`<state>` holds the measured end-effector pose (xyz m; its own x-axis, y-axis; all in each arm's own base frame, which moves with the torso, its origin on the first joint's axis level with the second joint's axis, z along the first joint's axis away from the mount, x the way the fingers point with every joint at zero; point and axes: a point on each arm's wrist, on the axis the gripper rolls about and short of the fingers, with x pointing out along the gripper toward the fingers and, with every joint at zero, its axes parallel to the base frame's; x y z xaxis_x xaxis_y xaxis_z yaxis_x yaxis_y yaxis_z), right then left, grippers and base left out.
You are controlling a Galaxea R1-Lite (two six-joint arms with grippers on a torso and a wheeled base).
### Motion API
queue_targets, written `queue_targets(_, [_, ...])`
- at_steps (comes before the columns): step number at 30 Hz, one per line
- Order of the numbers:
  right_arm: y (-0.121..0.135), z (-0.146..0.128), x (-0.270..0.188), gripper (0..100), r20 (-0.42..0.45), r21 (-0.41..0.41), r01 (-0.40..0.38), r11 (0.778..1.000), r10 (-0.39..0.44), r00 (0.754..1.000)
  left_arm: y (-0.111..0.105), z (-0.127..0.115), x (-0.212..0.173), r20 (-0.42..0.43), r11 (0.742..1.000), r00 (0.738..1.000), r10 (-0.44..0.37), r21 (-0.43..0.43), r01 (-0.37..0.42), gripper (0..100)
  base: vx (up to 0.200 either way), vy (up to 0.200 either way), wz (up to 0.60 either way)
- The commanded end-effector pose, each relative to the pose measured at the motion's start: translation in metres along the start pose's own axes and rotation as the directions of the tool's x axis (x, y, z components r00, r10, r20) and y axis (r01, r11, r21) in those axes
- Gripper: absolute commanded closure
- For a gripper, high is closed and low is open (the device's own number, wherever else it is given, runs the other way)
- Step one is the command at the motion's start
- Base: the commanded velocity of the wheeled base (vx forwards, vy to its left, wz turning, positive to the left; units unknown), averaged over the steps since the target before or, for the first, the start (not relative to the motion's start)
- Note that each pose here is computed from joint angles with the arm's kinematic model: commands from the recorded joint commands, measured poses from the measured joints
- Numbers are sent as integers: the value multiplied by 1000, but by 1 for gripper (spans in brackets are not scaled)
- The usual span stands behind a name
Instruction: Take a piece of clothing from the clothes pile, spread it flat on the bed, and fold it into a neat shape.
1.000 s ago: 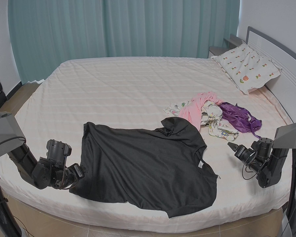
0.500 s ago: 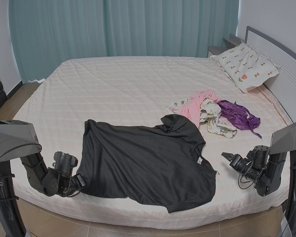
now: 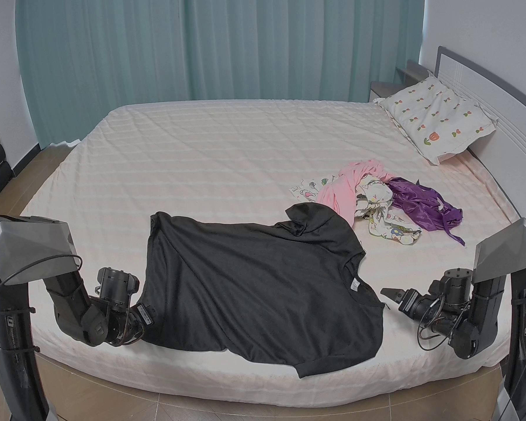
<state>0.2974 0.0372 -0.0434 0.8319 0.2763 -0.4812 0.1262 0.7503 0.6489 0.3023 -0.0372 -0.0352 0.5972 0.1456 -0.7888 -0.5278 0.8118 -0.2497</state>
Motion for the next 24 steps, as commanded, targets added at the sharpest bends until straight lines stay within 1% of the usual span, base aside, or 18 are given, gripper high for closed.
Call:
queue_targets(1, [8,-19,6,0,-66,-30,-21,999,19,998,11,14,-3,15,999,999,32,-33,-31,0,0,0,0])
queue_targets(4, [7,-27,11,0,-89,-52,-21,998,17,996,16,14,-9,-9,998,998,58,-33,-58,0,0,0,0])
queue_targets(7, [9,-30,13,0,-97,-64,-28,998,22,995,17,16,-17,-10,998,998,59,-32,-60,0,0,0,0])
queue_targets(10, [10,-37,17,0,-123,-81,-32,996,21,992,18,17,-25,-13,998,998,61,-30,-61,0,0,0,0])
queue_targets(13, [10,-37,18,0,-120,-94,-36,995,24,993,17,19,-26,-6,998,999,47,-35,-47,0,0,0,0])
queue_targets(20, [10,-37,19,0,-117,-95,-38,995,26,993,14,17,-24,-70,999,997,-29,-41,26,0,0,0,0])
queue_targets(24, [9,-37,19,0,-118,-94,-36,995,25,993,13,15,-19,-90,999,995,-39,-38,36,0,0,0,0])
